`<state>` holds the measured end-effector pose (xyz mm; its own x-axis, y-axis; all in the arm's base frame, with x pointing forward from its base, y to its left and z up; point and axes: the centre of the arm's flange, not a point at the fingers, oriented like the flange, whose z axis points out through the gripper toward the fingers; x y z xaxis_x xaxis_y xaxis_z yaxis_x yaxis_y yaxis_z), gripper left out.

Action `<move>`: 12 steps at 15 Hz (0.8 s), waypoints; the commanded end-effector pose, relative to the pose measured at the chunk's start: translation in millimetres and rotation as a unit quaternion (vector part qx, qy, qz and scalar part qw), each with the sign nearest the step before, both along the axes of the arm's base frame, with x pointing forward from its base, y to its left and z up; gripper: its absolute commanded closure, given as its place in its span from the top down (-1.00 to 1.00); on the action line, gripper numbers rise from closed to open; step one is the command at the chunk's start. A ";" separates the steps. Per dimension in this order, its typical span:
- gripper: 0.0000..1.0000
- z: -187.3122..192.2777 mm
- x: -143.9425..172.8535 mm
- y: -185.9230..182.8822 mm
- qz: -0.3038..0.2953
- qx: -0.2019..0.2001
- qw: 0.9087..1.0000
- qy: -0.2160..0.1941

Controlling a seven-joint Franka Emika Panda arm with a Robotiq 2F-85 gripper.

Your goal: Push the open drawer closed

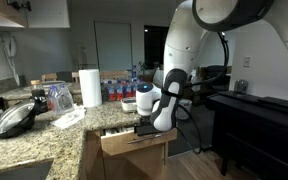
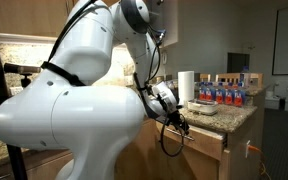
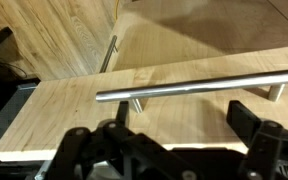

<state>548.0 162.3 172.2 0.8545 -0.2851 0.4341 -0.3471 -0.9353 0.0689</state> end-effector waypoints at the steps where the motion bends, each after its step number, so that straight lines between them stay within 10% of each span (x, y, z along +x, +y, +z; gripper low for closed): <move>1: 1.00 11.5 17.7 -6.1 -0.004 -0.006 1.000 -0.005; 12: 1.00 13.5 38.2 -6.9 -0.013 -0.018 1.000 0.011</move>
